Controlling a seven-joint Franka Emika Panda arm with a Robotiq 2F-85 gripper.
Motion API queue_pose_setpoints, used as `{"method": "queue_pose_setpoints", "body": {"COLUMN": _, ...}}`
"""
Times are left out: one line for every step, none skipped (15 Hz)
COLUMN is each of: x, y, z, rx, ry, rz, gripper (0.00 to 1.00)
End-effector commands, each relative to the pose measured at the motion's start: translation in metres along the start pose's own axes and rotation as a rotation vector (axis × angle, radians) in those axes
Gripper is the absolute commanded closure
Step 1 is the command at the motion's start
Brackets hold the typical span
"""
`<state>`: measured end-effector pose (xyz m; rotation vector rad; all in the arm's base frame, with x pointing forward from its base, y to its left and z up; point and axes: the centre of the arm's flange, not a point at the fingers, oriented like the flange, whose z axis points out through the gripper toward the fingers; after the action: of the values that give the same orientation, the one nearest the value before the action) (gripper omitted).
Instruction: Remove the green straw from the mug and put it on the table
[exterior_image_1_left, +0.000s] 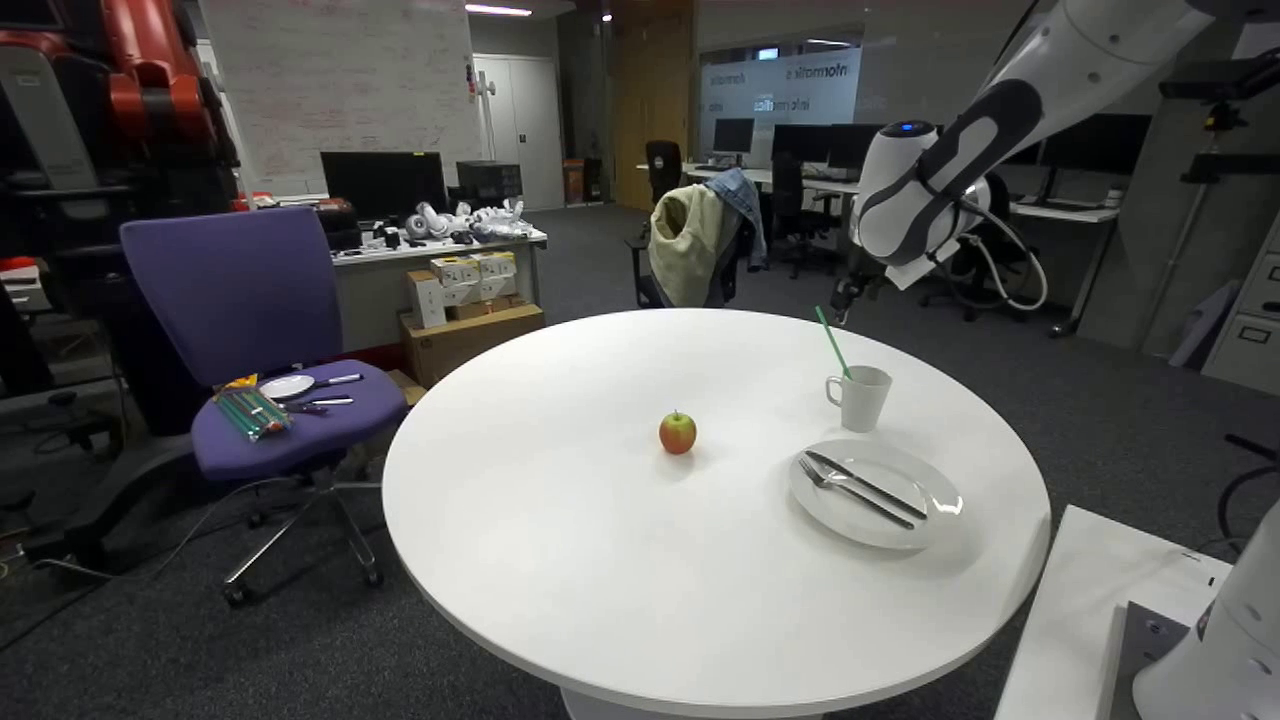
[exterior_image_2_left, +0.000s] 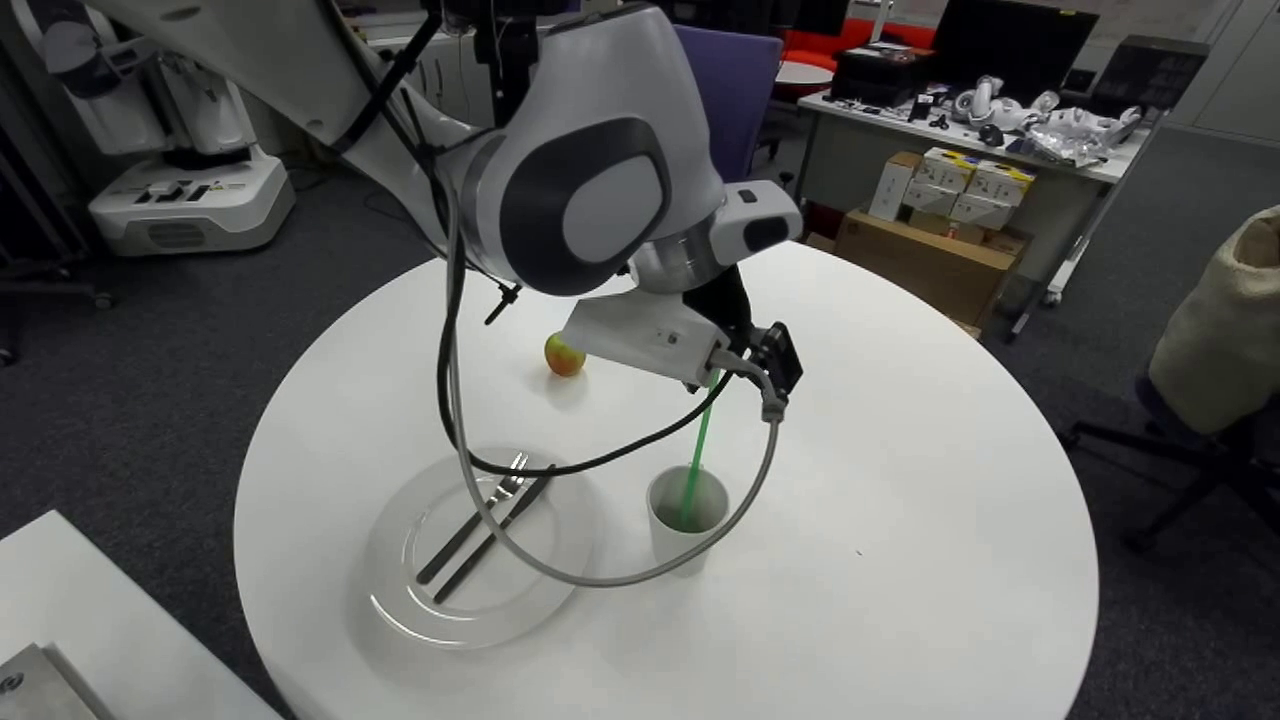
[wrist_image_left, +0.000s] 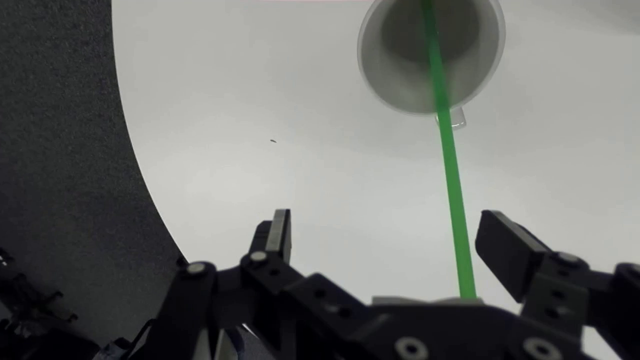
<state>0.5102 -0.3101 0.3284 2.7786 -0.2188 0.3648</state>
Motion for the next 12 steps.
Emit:
{"method": "queue_pose_setpoints", "body": {"x": 0.008, "y": 0.001, "z": -0.006, "rx": 0.029, "ry": 0.006, "rz": -0.041, "gripper": 0.0}}
{"method": "queue_pose_setpoints", "body": {"x": 0.01, "y": -0.001, "z": -0.005, "rx": 0.042, "ry": 0.013, "rz": -0.044, "gripper": 0.0}}
{"method": "queue_pose_setpoints", "body": {"x": 0.011, "y": -0.003, "z": -0.005, "rx": 0.054, "ry": 0.02, "rz": -0.045, "gripper": 0.0}}
{"method": "queue_pose_setpoints", "body": {"x": 0.013, "y": -0.005, "z": -0.004, "rx": 0.058, "ry": 0.033, "rz": -0.038, "gripper": 0.0}}
{"method": "queue_pose_setpoints", "body": {"x": 0.013, "y": -0.006, "z": -0.004, "rx": 0.053, "ry": 0.048, "rz": -0.027, "gripper": 0.0}}
{"method": "queue_pose_setpoints", "body": {"x": 0.014, "y": -0.007, "z": -0.005, "rx": 0.05, "ry": 0.06, "rz": -0.02, "gripper": 0.0}}
{"method": "queue_pose_setpoints", "body": {"x": 0.014, "y": -0.008, "z": -0.004, "rx": 0.048, "ry": 0.069, "rz": -0.02, "gripper": 0.0}}
{"method": "queue_pose_setpoints", "body": {"x": 0.014, "y": -0.009, "z": -0.003, "rx": 0.047, "ry": 0.072, "rz": -0.023, "gripper": 0.0}}
{"method": "queue_pose_setpoints", "body": {"x": 0.014, "y": -0.01, "z": -0.001, "rx": 0.048, "ry": 0.074, "rz": -0.025, "gripper": 0.0}}
{"method": "queue_pose_setpoints", "body": {"x": 0.013, "y": -0.011, "z": 0.0, "rx": 0.05, "ry": 0.076, "rz": -0.027, "gripper": 0.0}}
{"method": "queue_pose_setpoints", "body": {"x": 0.013, "y": -0.013, "z": 0.003, "rx": 0.05, "ry": 0.074, "rz": -0.027, "gripper": 0.0}}
{"method": "queue_pose_setpoints", "body": {"x": 0.012, "y": -0.014, "z": 0.005, "rx": 0.05, "ry": 0.073, "rz": -0.026, "gripper": 0.0}}
